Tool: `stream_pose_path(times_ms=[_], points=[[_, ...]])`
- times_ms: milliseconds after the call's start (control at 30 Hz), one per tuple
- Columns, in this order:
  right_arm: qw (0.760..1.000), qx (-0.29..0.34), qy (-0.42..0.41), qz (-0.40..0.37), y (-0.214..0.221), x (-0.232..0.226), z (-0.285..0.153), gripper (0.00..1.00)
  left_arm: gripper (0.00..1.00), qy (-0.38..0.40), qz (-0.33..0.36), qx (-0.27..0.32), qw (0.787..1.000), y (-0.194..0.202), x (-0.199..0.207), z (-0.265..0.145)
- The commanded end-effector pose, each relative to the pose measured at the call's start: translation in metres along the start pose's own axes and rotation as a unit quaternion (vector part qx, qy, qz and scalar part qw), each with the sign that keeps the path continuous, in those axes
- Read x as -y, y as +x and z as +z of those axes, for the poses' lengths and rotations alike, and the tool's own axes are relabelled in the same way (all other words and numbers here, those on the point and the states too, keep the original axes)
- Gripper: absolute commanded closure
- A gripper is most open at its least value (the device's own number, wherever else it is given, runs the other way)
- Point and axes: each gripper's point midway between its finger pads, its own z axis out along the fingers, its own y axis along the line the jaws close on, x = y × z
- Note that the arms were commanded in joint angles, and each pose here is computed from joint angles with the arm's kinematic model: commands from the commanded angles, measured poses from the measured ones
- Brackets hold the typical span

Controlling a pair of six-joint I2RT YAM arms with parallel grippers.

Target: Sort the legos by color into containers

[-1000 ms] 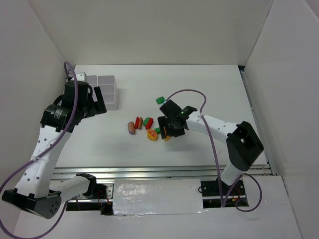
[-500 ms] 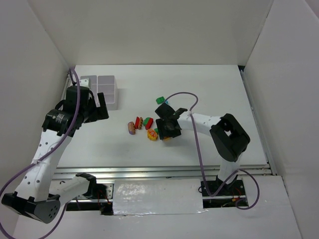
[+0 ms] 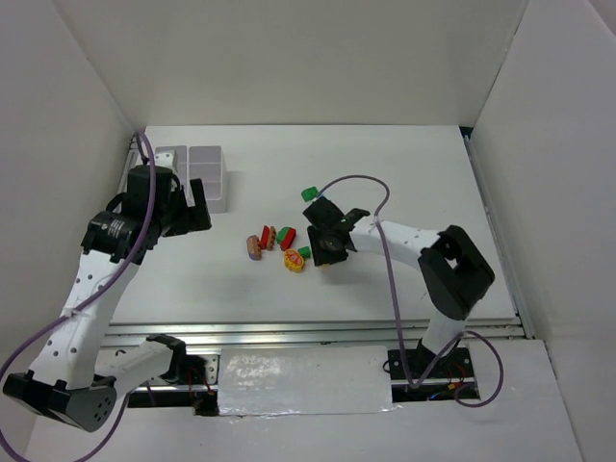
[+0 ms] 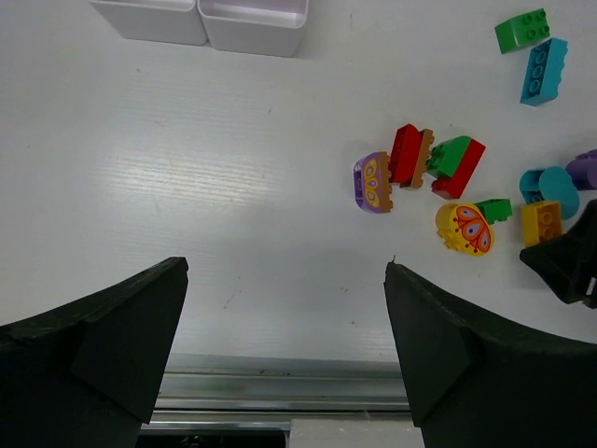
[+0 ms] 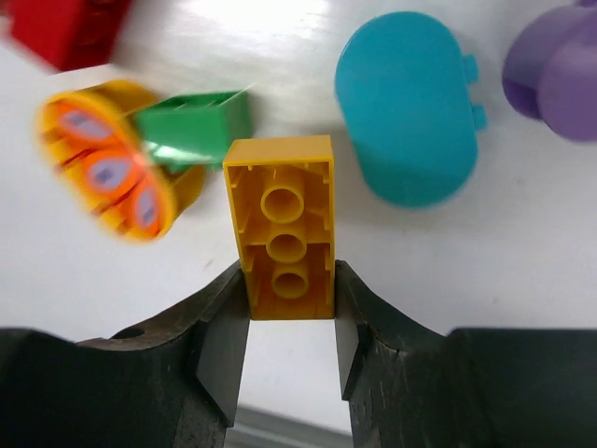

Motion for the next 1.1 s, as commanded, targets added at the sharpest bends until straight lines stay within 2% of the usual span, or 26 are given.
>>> stream_pose_path(times_ms=[0, 33, 167, 200, 267, 300, 333, 367, 400, 467, 533, 567, 600, 633, 733, 867, 1000, 1067], points=[[0.996, 0.059, -0.061, 0.018, -0.021, -0.017, -0.056, 0.86, 0.00, 0.027, 0.004, 0.001, 1.000, -0.006, 0.012, 0.000], [0.993, 0.084, -0.087, 0.017, -0.029, -0.023, -0.079, 0.87, 0.00, 0.037, 0.001, 0.001, 0.999, -0.010, 0.017, -0.002], [0.969, 0.118, -0.214, -0.024, -0.036, -0.056, -0.136, 0.96, 0.01, 0.151, -0.020, -0.025, 0.988, -0.017, 0.065, -0.004], [0.962, 0.119, -0.245, -0.038, -0.035, -0.066, -0.148, 0.96, 0.00, 0.224, -0.032, -0.050, 0.973, -0.013, 0.092, -0.012], [0.931, 0.124, -0.337, -0.072, -0.033, -0.092, -0.185, 0.96, 0.00, 0.312, -0.050, -0.046, 0.948, -0.023, 0.124, -0.020], [0.919, 0.127, -0.365, -0.081, -0.032, -0.100, -0.198, 0.96, 0.00, 0.369, -0.081, -0.079, 0.923, -0.015, 0.144, -0.029], [0.903, 0.136, -0.398, -0.085, -0.037, -0.110, -0.216, 0.96, 0.00, 0.395, -0.093, -0.081, 0.910, -0.017, 0.153, -0.032], [0.899, 0.142, -0.405, -0.083, -0.040, -0.112, -0.224, 0.96, 0.01, 0.435, -0.097, -0.055, 0.894, -0.031, 0.165, -0.039], [0.901, 0.150, -0.401, -0.076, -0.046, -0.112, -0.231, 0.96, 0.00, 0.464, -0.121, -0.085, 0.873, -0.025, 0.175, -0.045], [0.906, 0.156, -0.388, -0.067, -0.052, -0.110, -0.232, 0.97, 0.00, 0.499, -0.125, -0.083, 0.853, -0.032, 0.192, -0.052], [0.908, 0.171, -0.377, -0.063, -0.059, -0.107, -0.235, 0.97, 0.00, 0.486, -0.136, -0.123, 0.855, -0.022, 0.203, -0.046], [0.908, 0.178, -0.375, -0.059, -0.062, -0.106, -0.237, 0.97, 0.00, 0.474, -0.129, -0.112, 0.864, -0.029, 0.207, -0.047], [0.909, 0.182, -0.372, -0.057, -0.064, -0.106, -0.238, 0.97, 0.01, 0.447, -0.127, -0.158, 0.872, -0.010, 0.212, -0.036], [0.909, 0.184, -0.369, -0.057, -0.065, -0.105, -0.239, 0.97, 0.00, 0.436, -0.123, -0.169, 0.875, -0.006, 0.214, -0.034], [0.914, 0.181, -0.359, -0.053, -0.068, -0.104, -0.236, 0.97, 0.01, 0.429, -0.112, -0.199, 0.874, 0.004, 0.225, -0.031], [0.917, 0.199, -0.344, -0.038, -0.071, -0.098, -0.236, 0.97, 0.20, 0.397, -0.119, -0.222, 0.883, 0.019, 0.220, -0.020], [0.927, 0.199, -0.317, -0.034, -0.071, -0.090, -0.229, 0.97, 0.23, 0.383, -0.113, -0.238, 0.885, 0.027, 0.217, -0.015], [0.930, 0.208, -0.302, -0.029, -0.074, -0.085, -0.227, 0.98, 0.28, 0.382, -0.112, -0.242, 0.885, 0.029, 0.217, -0.014]])
